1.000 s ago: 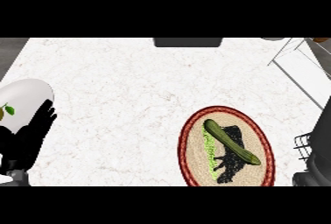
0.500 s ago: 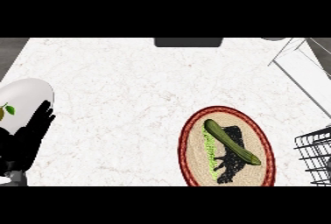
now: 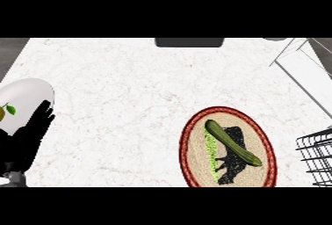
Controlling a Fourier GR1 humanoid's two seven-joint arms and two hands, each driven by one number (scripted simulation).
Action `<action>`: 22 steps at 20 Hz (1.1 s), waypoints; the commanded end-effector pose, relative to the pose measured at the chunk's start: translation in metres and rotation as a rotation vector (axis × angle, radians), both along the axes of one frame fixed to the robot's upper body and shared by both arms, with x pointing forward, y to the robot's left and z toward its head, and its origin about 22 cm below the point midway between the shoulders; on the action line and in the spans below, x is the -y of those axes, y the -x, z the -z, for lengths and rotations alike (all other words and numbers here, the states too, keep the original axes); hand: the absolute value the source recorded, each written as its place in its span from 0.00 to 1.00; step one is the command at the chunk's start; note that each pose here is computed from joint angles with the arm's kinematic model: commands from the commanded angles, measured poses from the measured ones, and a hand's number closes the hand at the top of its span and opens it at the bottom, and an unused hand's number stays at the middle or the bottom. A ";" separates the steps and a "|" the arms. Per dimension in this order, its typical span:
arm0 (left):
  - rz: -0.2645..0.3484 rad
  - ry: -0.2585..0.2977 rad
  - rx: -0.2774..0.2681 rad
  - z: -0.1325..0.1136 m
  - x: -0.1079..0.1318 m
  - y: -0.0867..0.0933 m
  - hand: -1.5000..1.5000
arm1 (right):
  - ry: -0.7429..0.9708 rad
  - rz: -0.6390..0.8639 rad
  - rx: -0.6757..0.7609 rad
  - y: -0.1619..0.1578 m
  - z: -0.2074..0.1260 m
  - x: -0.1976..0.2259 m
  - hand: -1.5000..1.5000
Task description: Pick the croissant from the placemat and place it in the tiered shelf
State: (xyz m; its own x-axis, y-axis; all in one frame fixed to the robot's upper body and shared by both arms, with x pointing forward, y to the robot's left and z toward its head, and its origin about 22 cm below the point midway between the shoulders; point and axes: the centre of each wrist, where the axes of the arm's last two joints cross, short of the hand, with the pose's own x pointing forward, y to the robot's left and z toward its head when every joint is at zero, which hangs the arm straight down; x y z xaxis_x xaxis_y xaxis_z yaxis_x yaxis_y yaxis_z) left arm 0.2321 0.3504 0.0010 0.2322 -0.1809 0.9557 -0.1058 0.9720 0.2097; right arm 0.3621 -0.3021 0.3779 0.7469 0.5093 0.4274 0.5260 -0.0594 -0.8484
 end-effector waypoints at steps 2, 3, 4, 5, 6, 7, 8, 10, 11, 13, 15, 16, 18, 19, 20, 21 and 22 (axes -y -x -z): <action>-0.009 -0.011 0.006 -0.013 -0.006 0.003 0.50 | -0.012 0.059 -0.044 -0.010 0.016 0.034 1.00; 0.006 0.010 -0.013 0.019 -0.003 0.011 0.50 | -0.002 0.070 -0.025 -0.014 0.015 0.048 1.00; 0.008 0.009 -0.016 0.009 -0.005 0.008 0.50 | -0.012 0.071 -0.012 -0.020 0.026 0.039 1.00; -0.005 -0.006 -0.004 0.001 -0.018 -0.003 0.50 | -0.017 0.058 0.006 -0.014 0.028 0.048 1.00; 0.006 -0.004 0.001 0.002 0.003 0.000 0.50 | -0.038 0.051 -0.004 -0.024 0.022 0.056 1.00; 0.000 -0.011 -0.003 0.000 -0.001 0.011 0.50 | -0.048 0.063 0.032 -0.022 0.023 0.058 1.00; -0.002 -0.002 0.006 -0.002 0.000 -0.010 0.50 | -0.045 0.052 0.031 -0.018 0.024 0.067 1.00; 0.003 -0.005 0.001 -0.003 -0.008 0.007 0.50 | -0.078 0.058 0.055 -0.023 0.048 0.069 1.00; 0.003 -0.002 -0.003 0.003 0.000 -0.002 0.50 | -0.086 0.057 0.046 -0.025 0.056 0.090 1.00; -0.004 -0.009 0.006 0.000 0.008 -0.014 0.50 | -0.085 0.072 -0.004 -0.023 0.042 0.092 1.00; -0.007 -0.010 0.006 0.000 0.004 -0.009 0.50 | -0.110 0.164 0.105 -0.019 0.050 0.102 1.00; 0.003 -0.005 -0.009 0.005 0.014 -0.001 0.50 | -0.127 0.195 0.116 -0.007 0.049 0.135 1.00; -0.010 -0.004 0.005 0.004 0.014 -0.018 0.50 | -0.141 0.179 0.084 -0.018 0.069 0.118 0.00; -0.020 0.011 0.002 0.001 0.009 -0.017 0.50 | -0.122 0.157 -0.002 -0.018 0.080 0.119 0.00; -0.023 0.018 -0.005 0.009 -0.008 -0.004 0.50 | -0.122 0.158 -0.022 -0.019 0.077 0.131 0.00; -0.005 -0.003 -0.020 0.004 -0.001 0.000 0.50 | -0.095 0.150 -0.038 -0.016 0.078 0.134 0.00; -0.007 -0.006 -0.003 0.002 0.004 -0.006 0.50 | -0.075 0.145 -0.050 -0.016 0.097 0.137 0.00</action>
State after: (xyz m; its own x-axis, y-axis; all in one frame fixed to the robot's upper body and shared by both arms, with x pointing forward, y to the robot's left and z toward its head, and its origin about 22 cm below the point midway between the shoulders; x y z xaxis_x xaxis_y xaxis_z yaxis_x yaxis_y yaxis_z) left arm 0.2388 0.3469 -0.0029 0.2388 -0.1785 0.9545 -0.1139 0.9710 0.2100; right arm 0.3805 -0.4247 0.3060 0.8084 0.3475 0.4751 0.5218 -0.0497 -0.8516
